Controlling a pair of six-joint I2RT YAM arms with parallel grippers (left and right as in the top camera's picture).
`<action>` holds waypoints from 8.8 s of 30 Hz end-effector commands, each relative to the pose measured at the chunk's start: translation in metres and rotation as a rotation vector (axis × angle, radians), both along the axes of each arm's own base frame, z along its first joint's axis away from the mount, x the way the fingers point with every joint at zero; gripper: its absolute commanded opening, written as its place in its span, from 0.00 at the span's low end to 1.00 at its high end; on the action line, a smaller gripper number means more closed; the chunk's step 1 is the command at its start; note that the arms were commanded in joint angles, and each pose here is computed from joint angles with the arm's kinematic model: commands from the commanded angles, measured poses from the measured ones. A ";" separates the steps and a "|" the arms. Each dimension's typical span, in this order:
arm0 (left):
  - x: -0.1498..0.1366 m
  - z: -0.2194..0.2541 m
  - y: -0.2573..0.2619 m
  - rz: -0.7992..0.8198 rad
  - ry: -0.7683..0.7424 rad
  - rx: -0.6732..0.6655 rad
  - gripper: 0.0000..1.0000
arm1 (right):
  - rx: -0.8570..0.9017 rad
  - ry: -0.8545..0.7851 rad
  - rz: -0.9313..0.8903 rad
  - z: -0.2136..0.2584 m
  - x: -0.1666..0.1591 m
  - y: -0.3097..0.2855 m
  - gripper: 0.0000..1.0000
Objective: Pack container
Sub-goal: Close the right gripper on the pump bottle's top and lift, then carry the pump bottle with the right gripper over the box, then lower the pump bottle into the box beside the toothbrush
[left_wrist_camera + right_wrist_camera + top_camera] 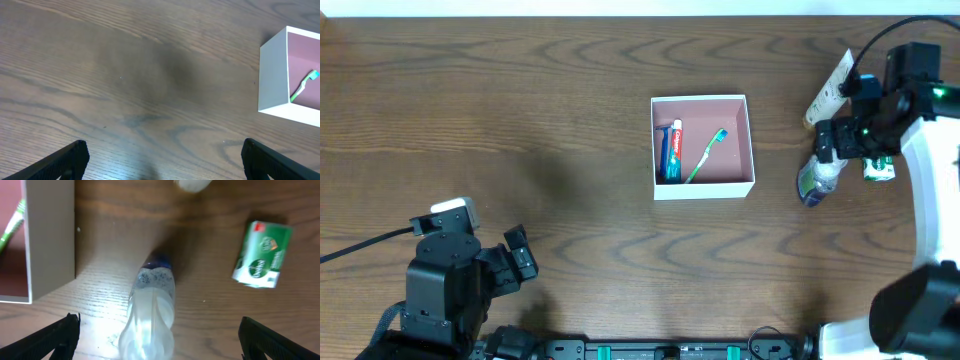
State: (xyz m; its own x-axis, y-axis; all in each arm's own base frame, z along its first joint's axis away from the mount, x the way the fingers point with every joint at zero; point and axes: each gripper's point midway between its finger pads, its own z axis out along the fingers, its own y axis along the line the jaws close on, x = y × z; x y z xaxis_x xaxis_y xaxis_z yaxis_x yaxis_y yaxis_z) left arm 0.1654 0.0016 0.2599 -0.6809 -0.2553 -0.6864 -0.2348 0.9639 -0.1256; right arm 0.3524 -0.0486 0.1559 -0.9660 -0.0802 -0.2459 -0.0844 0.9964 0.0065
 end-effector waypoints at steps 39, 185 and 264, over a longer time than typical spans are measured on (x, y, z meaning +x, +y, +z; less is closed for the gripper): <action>0.000 0.000 0.002 0.018 -0.001 -0.001 0.98 | 0.038 0.093 -0.014 -0.026 -0.007 0.003 0.54; 0.000 0.000 0.002 0.018 -0.001 -0.001 0.98 | 0.123 -0.156 0.040 0.021 0.116 0.180 0.30; 0.000 0.000 0.002 0.018 -0.001 -0.001 0.98 | 0.054 -0.144 0.059 -0.008 0.120 0.172 0.44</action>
State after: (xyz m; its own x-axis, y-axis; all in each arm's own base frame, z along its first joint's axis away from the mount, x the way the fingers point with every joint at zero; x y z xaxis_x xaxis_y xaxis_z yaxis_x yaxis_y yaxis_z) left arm 0.1654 0.0016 0.2598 -0.6812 -0.2552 -0.6862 -0.2349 0.9639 -0.1254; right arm 0.4749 0.1178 0.1467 -0.9160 -0.1035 -0.3876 -0.1268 0.9913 0.0348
